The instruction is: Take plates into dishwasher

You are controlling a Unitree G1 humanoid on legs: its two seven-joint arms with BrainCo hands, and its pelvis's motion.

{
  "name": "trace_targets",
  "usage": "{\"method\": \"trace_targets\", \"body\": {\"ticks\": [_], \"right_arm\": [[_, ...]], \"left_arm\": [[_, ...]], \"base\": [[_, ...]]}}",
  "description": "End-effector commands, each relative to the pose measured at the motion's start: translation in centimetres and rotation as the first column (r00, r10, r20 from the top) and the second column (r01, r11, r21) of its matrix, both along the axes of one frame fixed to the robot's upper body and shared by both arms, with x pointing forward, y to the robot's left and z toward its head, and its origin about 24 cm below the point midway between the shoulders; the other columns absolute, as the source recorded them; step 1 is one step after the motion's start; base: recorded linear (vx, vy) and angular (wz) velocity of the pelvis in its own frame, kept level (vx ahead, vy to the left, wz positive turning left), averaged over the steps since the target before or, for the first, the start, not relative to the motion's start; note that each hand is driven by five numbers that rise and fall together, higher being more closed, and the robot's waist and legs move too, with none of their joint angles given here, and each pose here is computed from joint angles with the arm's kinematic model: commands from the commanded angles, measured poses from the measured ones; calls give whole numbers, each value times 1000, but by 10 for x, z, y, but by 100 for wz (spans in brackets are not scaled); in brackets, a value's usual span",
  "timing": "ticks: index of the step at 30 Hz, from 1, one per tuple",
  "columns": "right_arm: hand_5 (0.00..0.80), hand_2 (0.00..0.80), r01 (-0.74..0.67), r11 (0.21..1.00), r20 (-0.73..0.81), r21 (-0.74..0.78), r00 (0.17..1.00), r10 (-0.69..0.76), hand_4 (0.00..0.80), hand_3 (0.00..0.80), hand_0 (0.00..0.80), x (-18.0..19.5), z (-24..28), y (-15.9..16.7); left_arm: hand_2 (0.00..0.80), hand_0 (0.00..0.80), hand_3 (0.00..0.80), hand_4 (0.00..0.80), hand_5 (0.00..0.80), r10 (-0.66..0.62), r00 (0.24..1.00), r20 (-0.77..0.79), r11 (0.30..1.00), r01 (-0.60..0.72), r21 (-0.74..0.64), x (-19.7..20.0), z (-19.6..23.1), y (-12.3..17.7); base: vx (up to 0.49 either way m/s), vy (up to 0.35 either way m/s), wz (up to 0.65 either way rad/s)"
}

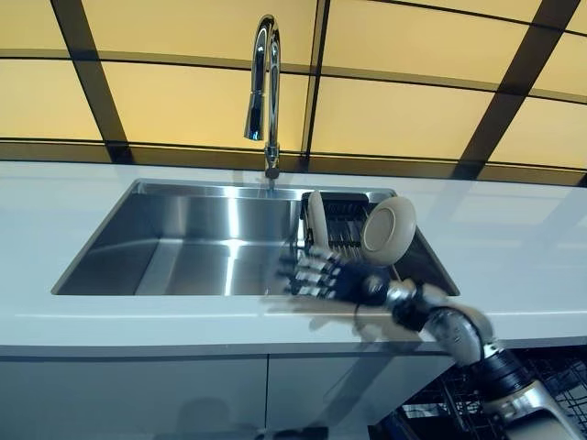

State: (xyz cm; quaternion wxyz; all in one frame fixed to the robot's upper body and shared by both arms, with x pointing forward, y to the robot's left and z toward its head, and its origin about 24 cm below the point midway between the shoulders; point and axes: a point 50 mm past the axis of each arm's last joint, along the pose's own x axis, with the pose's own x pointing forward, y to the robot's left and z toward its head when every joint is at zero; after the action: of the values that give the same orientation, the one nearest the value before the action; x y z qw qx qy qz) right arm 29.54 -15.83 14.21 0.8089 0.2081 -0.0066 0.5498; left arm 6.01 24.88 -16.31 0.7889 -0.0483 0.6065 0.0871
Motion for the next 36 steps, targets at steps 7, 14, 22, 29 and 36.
{"method": "trace_targets", "body": {"ticks": [7, 14, 22, 29, 36], "right_arm": [[0, 0, 654, 732, 103, 191, 728, -677, 0, 0, 0, 46, 110, -104], [0, 0, 918, 376, 105, 129, 364, -925, 0, 0, 0, 53, 149, -152], [0, 0, 994, 102, 262, 26, 92, -961, 0, 0, 0, 59, 177, -163], [0, 0, 997, 11, 388, -72, 38, -921, 0, 0, 0, 68, 187, -153], [0, 0, 995, -24, 462, -95, 23, -887, 0, 0, 0, 75, 196, -142]], "left_arm": [[0, 0, 0, 0, 0, -34, 999, -33, 999, 34, 15, 0, 0, 2], [0, 0, 0, 0, 0, -21, 1000, -24, 1000, 21, 15, 3, 0, 4], [0, 0, 0, 0, 0, -22, 998, -61, 1000, 23, 17, -4, -1, 3], [0, 0, 0, 0, 0, -53, 997, -48, 998, 55, 31, 7, 1, 5], [0, 0, 0, 0, 0, -62, 998, -15, 997, 63, 38, 18, 5, 9]], "base": [[18, 3, -7], [33, 0, -1], [49, -8, 0], [12, -3, 0], [-28, 5, 1]]}}
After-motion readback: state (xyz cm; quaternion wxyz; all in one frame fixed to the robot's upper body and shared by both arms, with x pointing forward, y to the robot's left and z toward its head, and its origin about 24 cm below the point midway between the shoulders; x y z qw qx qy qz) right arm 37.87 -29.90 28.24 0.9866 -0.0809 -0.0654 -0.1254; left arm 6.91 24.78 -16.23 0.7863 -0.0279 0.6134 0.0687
